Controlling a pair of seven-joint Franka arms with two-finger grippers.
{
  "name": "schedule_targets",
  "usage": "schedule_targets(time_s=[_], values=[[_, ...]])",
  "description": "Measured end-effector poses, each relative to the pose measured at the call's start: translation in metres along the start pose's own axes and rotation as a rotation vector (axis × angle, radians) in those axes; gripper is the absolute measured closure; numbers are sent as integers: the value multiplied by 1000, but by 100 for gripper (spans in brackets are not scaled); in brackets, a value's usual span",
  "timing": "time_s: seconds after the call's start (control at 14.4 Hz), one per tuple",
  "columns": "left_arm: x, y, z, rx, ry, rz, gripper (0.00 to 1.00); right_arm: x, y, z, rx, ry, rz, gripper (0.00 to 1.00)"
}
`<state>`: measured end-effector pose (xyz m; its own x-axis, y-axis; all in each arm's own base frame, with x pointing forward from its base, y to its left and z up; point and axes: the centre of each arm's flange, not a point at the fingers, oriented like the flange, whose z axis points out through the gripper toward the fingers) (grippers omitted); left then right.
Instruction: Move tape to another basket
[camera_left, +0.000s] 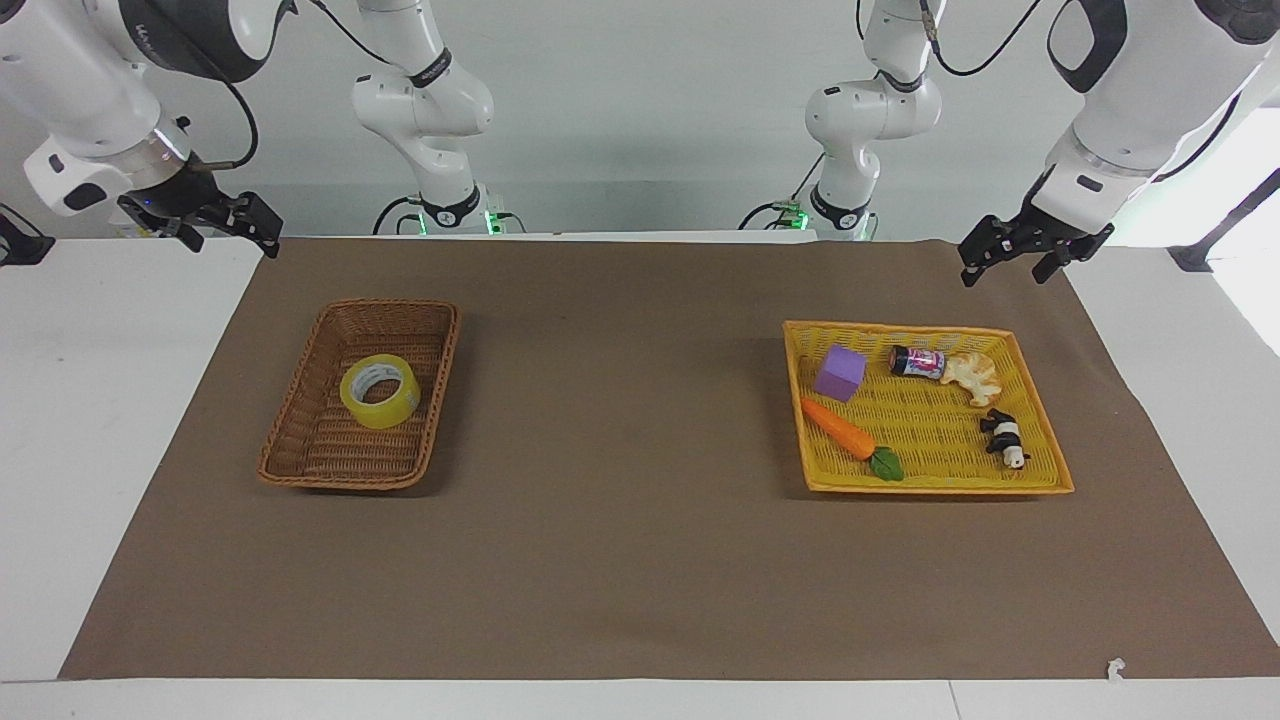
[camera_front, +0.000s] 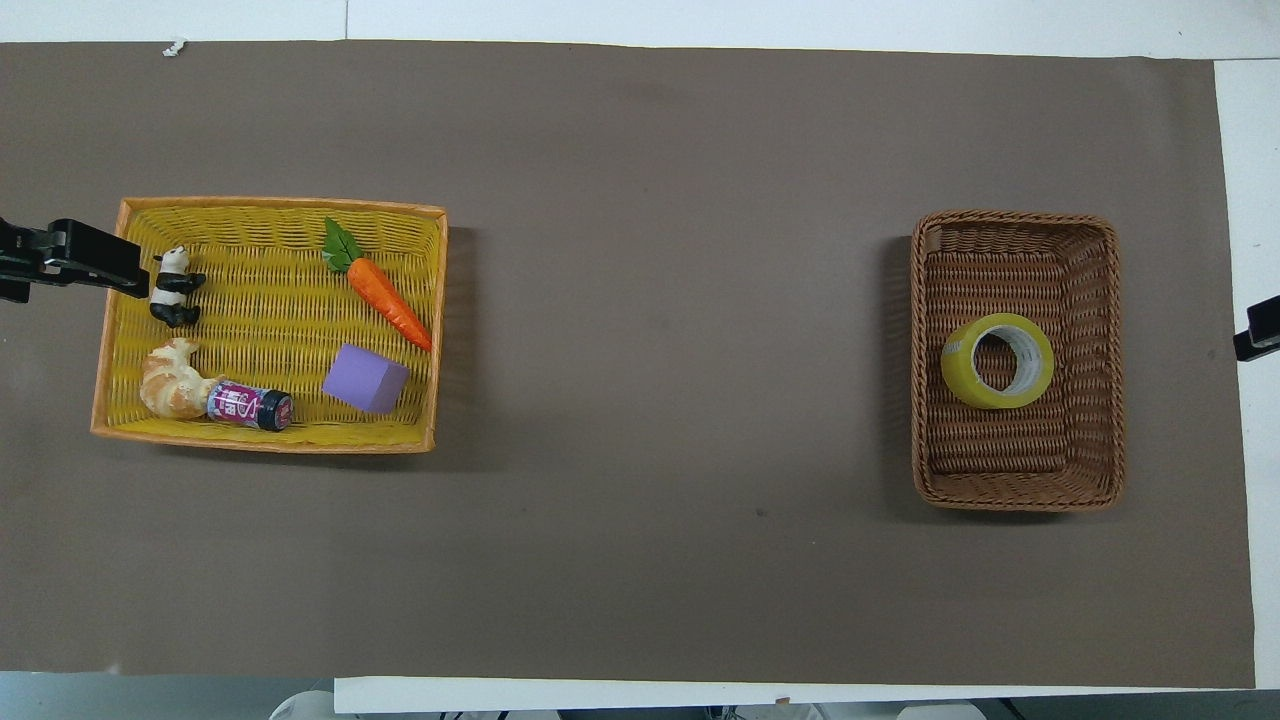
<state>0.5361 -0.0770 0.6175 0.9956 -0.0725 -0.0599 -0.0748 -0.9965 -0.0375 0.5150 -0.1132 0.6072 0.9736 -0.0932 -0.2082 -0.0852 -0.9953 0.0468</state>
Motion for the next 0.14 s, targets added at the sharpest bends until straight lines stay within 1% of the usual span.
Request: schedule_targets(time_s=[0.14], values=[[0,-3,-2,7,4,-5,0,0,0,0,0,0,0,0]])
